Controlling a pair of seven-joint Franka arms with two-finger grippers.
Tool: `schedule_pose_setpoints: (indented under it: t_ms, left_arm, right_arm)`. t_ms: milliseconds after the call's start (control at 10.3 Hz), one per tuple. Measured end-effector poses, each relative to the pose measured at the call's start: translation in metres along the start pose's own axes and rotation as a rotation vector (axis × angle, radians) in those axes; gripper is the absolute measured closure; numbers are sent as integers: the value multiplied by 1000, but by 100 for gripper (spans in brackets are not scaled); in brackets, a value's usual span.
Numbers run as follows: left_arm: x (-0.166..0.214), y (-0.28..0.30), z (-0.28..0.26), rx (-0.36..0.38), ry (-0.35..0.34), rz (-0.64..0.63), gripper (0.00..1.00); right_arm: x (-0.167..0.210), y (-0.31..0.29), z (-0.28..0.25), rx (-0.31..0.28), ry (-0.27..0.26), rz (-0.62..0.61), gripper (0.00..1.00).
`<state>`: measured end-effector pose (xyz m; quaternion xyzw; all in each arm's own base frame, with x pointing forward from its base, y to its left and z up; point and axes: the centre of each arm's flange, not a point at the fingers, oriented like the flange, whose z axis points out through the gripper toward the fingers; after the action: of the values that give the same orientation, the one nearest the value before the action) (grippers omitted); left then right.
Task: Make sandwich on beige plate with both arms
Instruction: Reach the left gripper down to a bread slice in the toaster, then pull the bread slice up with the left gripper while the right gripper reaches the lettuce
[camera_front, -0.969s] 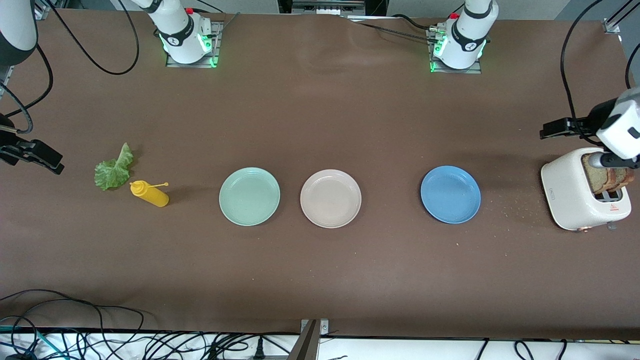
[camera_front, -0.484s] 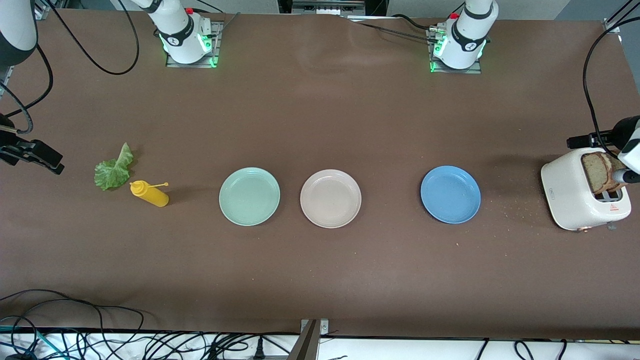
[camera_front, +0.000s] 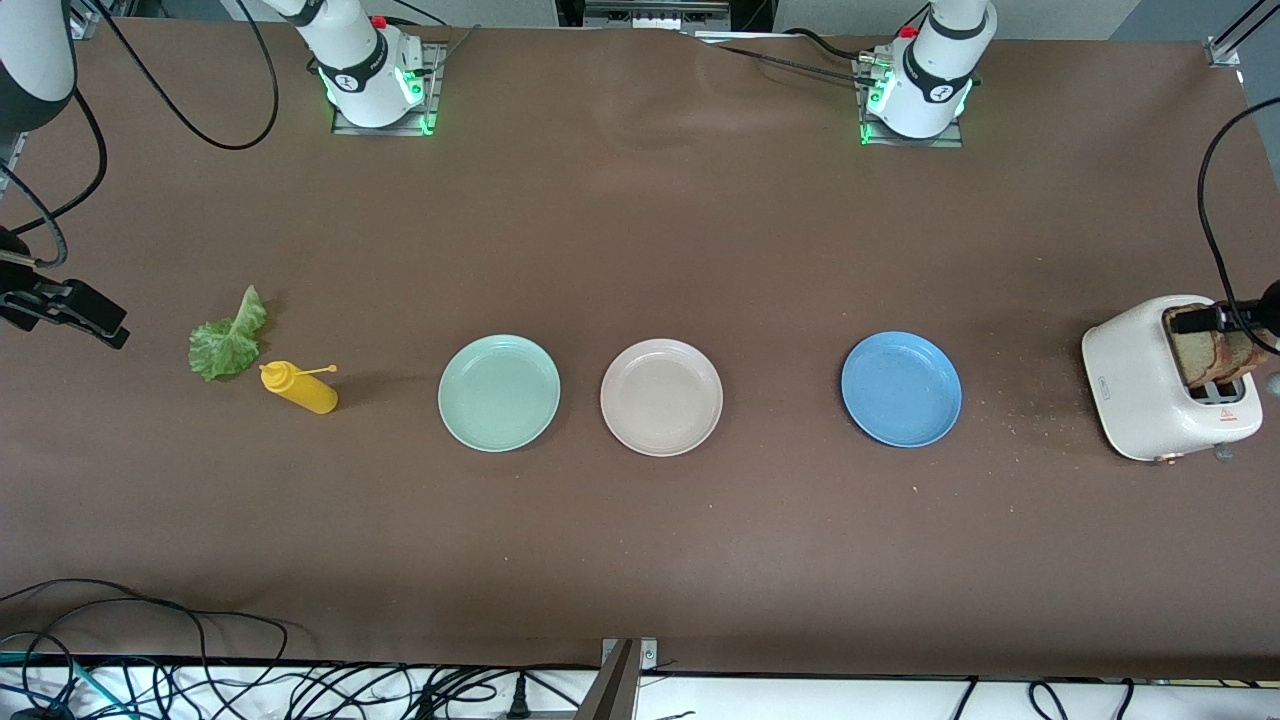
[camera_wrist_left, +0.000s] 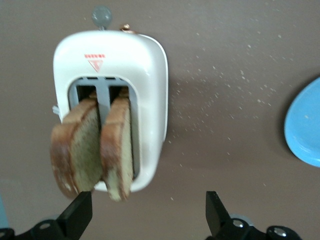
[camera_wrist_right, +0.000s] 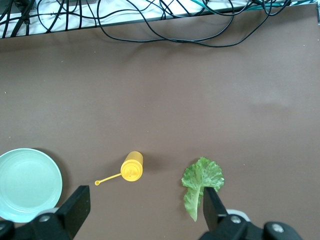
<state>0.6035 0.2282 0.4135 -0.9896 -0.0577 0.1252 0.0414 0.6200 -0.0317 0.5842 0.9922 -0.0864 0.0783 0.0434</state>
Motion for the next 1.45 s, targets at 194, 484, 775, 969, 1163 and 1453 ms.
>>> schedule_pose_setpoints:
  t_ms: [194,484,775,969,1163,1453]
  left_arm:
    - [7,-10,18,-6,-4,-6,0]
    - [9,-13,21,-7,1,-9,9]
    - [10,-28,33,-14,-4,-30,44]
    - [11,-34,41,-16,0,-35,66]
    - [12,-33,40,-16,2,-29,87]
    - [13,-27,17,-14,14,-14,88]
  right_arm:
    - [0,0,0,0,-1,0,0]
    - [-1,-6,0,62,-12,17,0]
    - [-11,-12,7,121,-106,45,0]
    - [-17,-17,19,127,-155,40,0]
    - [-20,-28,33,123,-181,24,0]
    - [-17,-33,53,111,-211,22,0]
